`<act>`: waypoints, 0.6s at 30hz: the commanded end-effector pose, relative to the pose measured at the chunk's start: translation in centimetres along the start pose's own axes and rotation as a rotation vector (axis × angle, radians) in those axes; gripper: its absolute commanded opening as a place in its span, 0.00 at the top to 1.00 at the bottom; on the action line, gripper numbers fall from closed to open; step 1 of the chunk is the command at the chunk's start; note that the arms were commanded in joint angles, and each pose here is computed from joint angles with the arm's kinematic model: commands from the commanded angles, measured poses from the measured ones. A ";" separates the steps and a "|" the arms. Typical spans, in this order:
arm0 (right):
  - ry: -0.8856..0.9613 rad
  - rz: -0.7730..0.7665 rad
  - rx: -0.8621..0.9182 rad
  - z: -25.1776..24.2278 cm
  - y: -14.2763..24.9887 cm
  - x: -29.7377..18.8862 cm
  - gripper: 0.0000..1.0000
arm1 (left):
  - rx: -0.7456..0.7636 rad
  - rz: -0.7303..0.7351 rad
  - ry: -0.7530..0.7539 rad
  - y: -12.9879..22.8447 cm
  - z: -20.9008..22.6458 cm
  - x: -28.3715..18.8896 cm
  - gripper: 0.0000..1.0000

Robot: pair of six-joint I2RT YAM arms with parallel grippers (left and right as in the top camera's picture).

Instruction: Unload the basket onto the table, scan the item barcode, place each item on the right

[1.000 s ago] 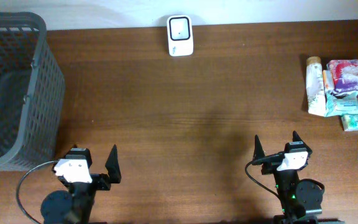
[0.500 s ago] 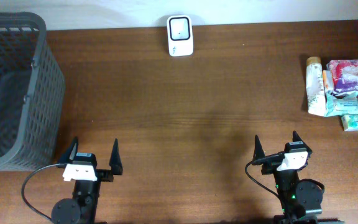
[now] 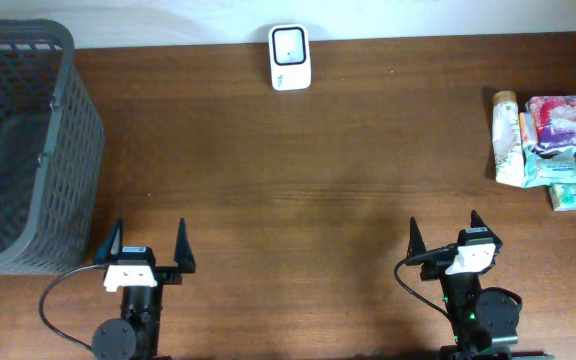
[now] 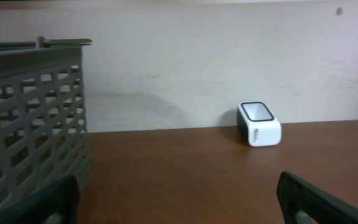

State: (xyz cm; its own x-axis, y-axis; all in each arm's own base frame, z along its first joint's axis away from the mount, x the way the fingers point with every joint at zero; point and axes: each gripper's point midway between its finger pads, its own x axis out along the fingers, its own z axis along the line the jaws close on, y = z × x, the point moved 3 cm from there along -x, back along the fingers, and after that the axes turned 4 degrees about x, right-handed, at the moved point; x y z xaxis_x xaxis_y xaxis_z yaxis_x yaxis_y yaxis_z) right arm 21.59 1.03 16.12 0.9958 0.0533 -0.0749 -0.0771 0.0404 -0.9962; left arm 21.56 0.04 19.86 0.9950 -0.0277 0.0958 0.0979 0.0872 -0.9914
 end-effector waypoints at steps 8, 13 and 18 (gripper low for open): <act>0.014 0.002 0.001 -0.3 0.3 0.0 0.01 | 0.009 0.141 -0.029 3.2 0.4 -0.3 0.01; 0.014 0.002 0.001 -0.3 0.3 0.0 0.01 | 0.007 0.173 -0.030 3.9 0.4 -0.4 0.01; 0.014 0.002 0.001 -0.3 0.3 0.0 0.01 | -0.036 0.181 -0.060 4.1 0.8 -0.4 0.01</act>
State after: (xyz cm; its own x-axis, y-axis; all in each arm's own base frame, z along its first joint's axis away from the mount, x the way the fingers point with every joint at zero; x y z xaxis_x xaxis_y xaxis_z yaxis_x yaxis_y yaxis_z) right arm 21.59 1.03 16.11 0.9957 0.0533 -0.0753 -0.0775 0.0404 -0.9962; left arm 21.60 0.56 16.14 0.9973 0.0044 -0.0736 -0.0737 0.0760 -0.9944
